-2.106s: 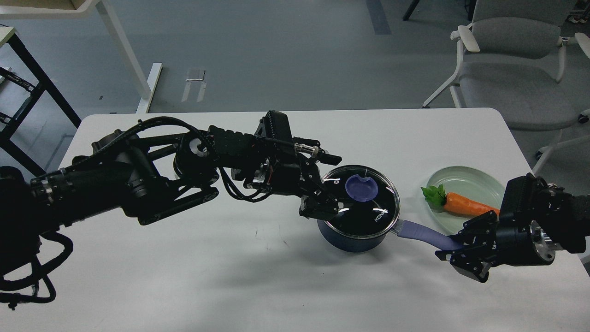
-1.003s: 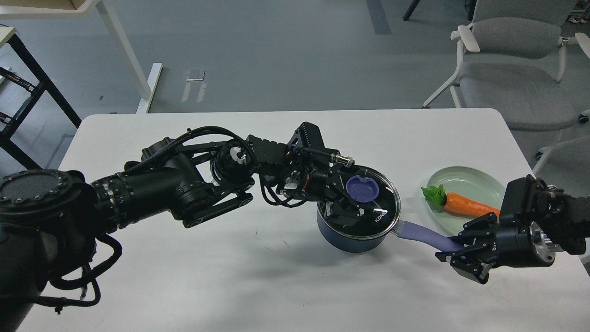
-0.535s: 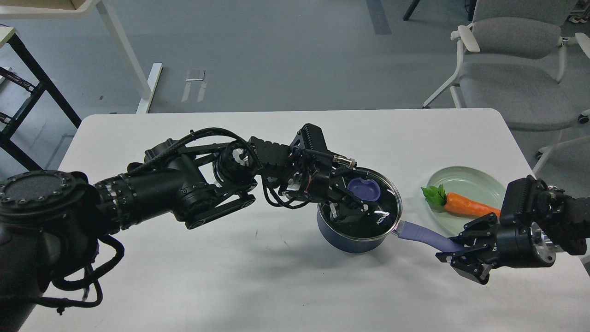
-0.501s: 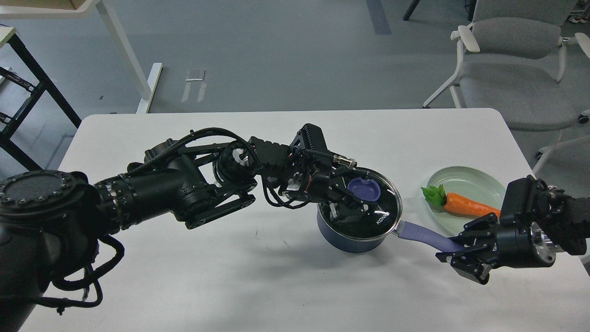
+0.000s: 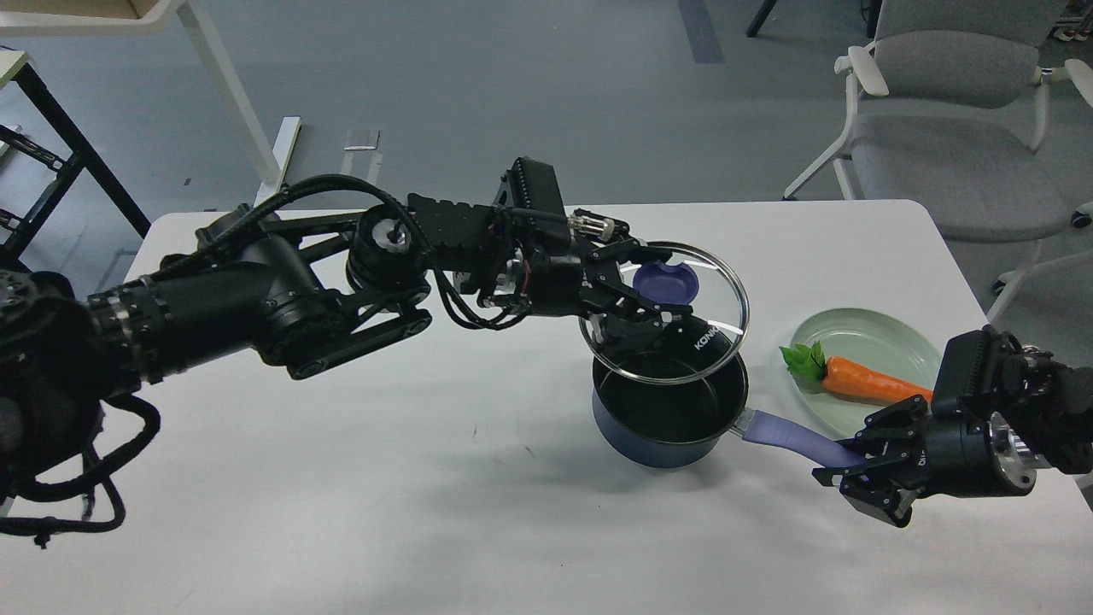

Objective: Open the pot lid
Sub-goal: 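Carry the glass lid away from the pan and lower it onto the table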

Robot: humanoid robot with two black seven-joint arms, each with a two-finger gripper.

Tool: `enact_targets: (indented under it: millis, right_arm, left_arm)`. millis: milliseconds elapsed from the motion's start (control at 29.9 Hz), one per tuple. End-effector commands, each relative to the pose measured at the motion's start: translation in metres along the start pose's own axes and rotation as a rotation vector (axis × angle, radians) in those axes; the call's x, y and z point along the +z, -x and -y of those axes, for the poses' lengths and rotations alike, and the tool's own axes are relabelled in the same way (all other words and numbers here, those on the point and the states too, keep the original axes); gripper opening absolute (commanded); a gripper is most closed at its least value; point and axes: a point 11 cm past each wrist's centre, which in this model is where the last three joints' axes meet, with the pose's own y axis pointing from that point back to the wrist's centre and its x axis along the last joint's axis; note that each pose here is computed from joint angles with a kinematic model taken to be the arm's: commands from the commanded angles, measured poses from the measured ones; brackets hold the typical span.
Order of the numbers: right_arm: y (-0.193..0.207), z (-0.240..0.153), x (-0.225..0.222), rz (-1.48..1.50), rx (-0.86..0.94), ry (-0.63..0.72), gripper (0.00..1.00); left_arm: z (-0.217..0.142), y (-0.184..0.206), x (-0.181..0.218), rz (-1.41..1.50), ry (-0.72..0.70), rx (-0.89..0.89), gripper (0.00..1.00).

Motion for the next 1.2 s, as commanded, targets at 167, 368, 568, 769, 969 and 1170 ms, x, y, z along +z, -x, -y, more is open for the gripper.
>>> enact_targets:
  millis: [167, 368, 568, 769, 969, 1170]
  right_arm:
    - [0.000, -0.002, 0.001, 0.001, 0.001, 0.005, 0.30]
    - [-0.003, -0.003, 0.002, -0.002, 0.008, 0.009, 0.30]
    - [0.000, -0.003, 0.002, 0.007, 0.003, 0.008, 0.30]
    - [0.000, -0.003, 0.002, 0.007, 0.003, 0.008, 0.30]
    - [0.001, -0.003, 0.002, 0.008, 0.002, 0.007, 0.30]
    - [0.000, -0.003, 0.002, 0.007, 0.003, 0.008, 0.30]
  left_arm:
    - [-0.135, 0.072, -0.027, -0.182, -0.224, -0.074, 0.33]
    - [-0.180, 0.136, -0.011, -0.274, -0.307, -0.119, 0.33]
    - [-0.207, 0.187, 0.001, -0.303, -0.389, -0.127, 0.34]
    - [-0.227, 0.218, 0.014, -0.297, -0.443, -0.121, 0.35]
    - [-0.244, 0.232, 0.025, -0.303, -0.465, -0.138, 0.36]
    - [-0.253, 0.247, 0.030, -0.318, -0.485, -0.173, 0.40]
